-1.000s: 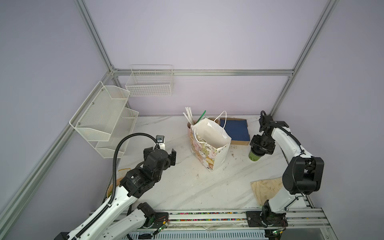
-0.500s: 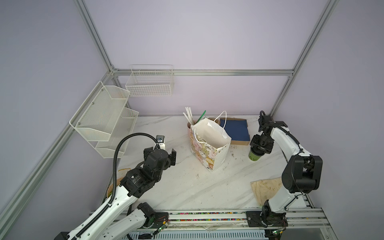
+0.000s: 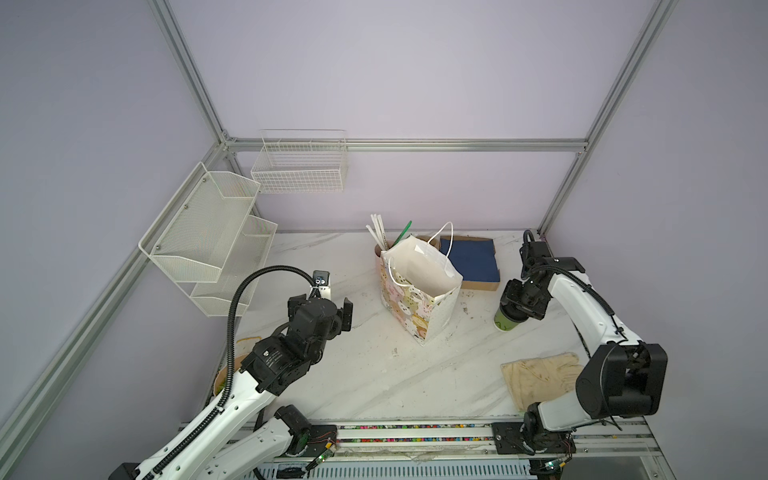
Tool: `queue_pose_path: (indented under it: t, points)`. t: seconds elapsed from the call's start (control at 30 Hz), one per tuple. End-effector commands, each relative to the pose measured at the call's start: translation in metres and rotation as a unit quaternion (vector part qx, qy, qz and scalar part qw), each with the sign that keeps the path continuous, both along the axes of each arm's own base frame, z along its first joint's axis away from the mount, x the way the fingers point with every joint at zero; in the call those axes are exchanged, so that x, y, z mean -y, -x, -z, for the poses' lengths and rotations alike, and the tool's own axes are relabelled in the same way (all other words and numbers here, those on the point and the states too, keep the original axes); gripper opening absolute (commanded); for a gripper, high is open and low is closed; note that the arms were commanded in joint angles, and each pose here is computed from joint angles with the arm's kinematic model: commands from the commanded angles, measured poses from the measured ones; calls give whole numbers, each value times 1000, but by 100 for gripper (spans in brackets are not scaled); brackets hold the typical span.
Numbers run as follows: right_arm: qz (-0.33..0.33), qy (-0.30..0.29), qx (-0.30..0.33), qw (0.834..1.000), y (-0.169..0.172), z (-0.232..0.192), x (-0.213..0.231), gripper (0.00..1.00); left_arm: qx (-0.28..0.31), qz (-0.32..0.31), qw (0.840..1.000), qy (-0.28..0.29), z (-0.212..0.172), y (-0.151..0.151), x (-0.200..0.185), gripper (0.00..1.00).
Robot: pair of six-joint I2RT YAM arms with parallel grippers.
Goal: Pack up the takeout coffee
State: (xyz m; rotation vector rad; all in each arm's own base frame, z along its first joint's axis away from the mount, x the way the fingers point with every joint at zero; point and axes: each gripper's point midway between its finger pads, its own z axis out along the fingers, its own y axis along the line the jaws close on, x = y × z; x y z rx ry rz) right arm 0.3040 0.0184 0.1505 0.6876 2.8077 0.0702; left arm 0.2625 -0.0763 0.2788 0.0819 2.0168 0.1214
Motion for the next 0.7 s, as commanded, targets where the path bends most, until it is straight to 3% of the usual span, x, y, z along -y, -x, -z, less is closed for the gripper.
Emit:
queue_pose_path:
  t: [0.0,0.23,0.43,0.67]
  points:
    - [-18,14,-19,1000,23,2,-15,71,6,-4,1000,1,-5,-1,-3,100]
    - [-41,9,-31,999,52,23,-37,70,9,-7,1000,3,-6,0,-5,100]
    - [-46,16,-18,999,50,14,-37,73,7,-6,1000,1,-5,0,-4,100]
    - [-63,25,-15,998,42,3,-38,87,8,-9,1000,1,-5,0,-5,100]
